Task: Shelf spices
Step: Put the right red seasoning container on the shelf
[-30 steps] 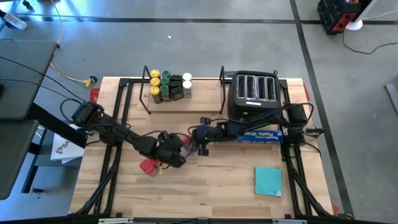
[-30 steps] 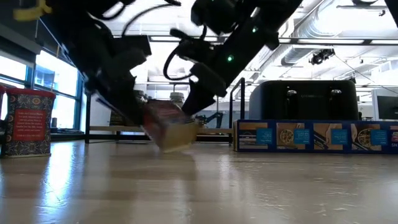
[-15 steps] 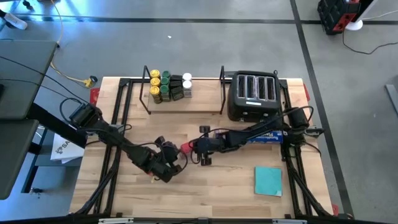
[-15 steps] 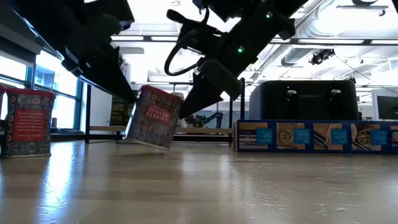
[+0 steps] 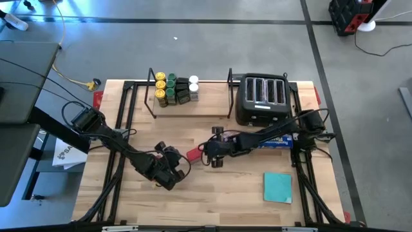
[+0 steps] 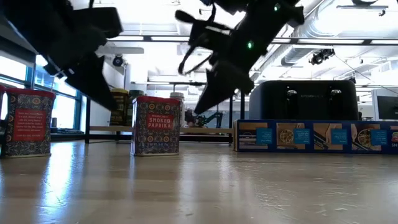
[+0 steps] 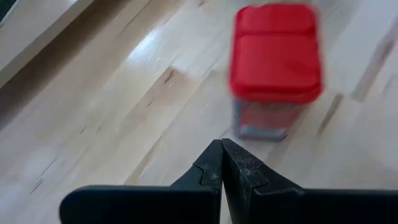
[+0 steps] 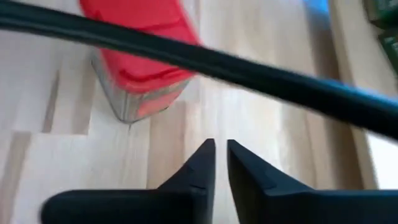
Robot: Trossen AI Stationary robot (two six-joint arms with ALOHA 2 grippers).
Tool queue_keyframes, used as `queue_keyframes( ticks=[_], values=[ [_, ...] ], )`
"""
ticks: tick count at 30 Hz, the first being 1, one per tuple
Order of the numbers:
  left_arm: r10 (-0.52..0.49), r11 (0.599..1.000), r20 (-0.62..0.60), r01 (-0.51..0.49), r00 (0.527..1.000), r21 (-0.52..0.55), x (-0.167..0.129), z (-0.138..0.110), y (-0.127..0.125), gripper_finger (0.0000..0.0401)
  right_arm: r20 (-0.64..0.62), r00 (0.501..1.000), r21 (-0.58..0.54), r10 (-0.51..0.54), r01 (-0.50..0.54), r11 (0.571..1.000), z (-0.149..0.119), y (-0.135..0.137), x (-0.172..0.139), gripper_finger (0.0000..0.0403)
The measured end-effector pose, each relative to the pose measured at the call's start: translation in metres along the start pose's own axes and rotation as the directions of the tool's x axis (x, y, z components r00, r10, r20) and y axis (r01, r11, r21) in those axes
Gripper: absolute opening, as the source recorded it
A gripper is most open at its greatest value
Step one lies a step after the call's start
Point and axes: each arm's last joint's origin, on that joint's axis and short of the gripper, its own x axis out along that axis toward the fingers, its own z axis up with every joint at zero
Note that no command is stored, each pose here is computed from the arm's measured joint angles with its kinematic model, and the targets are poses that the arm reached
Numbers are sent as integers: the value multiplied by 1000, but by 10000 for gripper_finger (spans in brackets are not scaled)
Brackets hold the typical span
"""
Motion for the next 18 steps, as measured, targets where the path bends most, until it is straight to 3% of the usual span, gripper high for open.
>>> queue_keyframes(
  ticks=[2, 5, 10, 14, 18],
  values=[
    [22, 1000, -12, -22, 1000, -11, -4, -4, 2, 0, 13, 1000, 9, 26, -26, 1000, 3, -6, -7, 55],
    [47, 999, -27, -48, 999, -23, -11, -9, 5, 0, 74, 987, -8, 143, -143, 990, 9, -11, -14, 97],
    [53, 997, -35, -55, 998, -54, -20, -17, 4, 0, 218, 925, -93, 312, -298, 950, 21, -10, -16, 182],
    [50, 996, -20, -51, 999, -68, -23, -20, 3, 0, 314, 887, -135, 339, -312, 940, 30, -11, -17, 257],
    [52, 996, -14, -53, 999, -70, -25, -21, 3, 0, 376, 870, -102, 321, -305, 947, 34, -18, -11, 314]
  ],
)
